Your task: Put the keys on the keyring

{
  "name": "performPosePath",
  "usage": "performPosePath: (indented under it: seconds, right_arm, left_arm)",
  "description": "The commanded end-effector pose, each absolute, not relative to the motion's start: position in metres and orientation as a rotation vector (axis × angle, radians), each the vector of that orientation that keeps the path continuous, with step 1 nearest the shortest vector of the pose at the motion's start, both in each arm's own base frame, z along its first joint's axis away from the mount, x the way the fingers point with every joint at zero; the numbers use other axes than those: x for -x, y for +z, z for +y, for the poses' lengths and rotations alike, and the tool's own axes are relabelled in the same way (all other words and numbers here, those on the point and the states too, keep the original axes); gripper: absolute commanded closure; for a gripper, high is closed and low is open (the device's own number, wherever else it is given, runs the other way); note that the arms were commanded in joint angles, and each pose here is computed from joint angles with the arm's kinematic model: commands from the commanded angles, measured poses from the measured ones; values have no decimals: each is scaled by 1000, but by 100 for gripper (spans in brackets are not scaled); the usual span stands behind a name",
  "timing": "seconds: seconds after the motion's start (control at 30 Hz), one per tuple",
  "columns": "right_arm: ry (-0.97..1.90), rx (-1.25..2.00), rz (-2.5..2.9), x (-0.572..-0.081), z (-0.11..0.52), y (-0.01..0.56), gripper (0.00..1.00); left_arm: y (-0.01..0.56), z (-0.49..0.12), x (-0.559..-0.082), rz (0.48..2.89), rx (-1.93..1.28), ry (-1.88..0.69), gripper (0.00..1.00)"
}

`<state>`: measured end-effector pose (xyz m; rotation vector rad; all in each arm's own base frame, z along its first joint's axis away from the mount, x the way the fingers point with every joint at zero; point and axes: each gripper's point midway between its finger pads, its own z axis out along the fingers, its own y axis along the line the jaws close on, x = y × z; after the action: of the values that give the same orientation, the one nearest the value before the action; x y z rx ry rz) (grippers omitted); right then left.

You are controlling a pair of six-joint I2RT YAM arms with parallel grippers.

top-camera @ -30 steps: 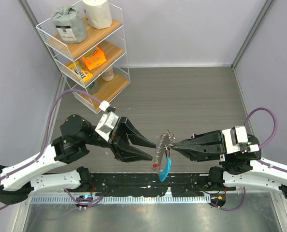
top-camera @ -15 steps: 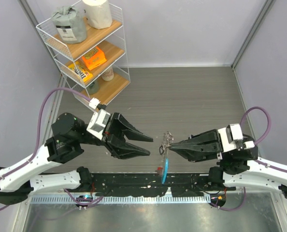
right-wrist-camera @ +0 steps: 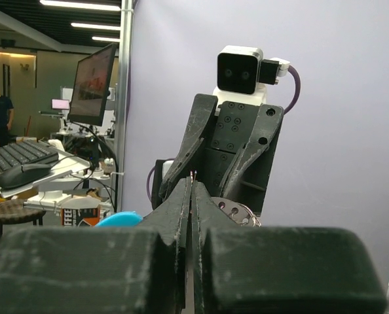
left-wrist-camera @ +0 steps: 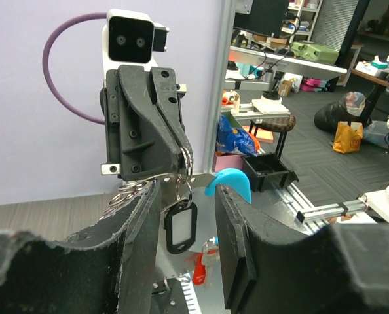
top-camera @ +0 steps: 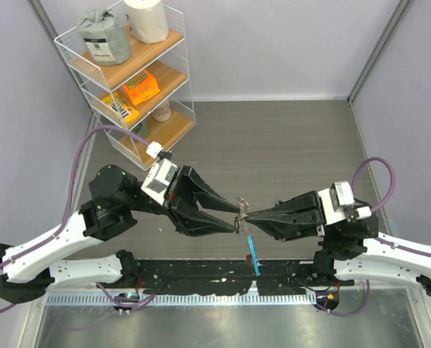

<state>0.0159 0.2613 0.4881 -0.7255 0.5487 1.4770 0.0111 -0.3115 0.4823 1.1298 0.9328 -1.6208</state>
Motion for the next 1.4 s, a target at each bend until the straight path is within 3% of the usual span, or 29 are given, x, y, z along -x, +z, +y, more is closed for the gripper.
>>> performPosePath:
  seconds: [0.0,0.6,0.83,0.97,1.37]
  right_arm:
    - [1485,635,468,-15,244,516,94]
    - [1478,626,483,-20,249,516,94]
    - [1477,632,480,-19,251,517,94]
    - [1476,637,484,-19,252,515,94]
    - [1453,688,533,-20,257,506,94]
  left_arm:
    - [511,-300,-3,815,-1106,-1638,57]
    - [511,-307,-7,838,-1098,-1641,64]
    - [510,-310,-9,855,-1097,-1640,77]
    - [509,-312,-12,874,-1095,-1636,100]
    - [507,-314,-30,966,-1023,-1556,100]
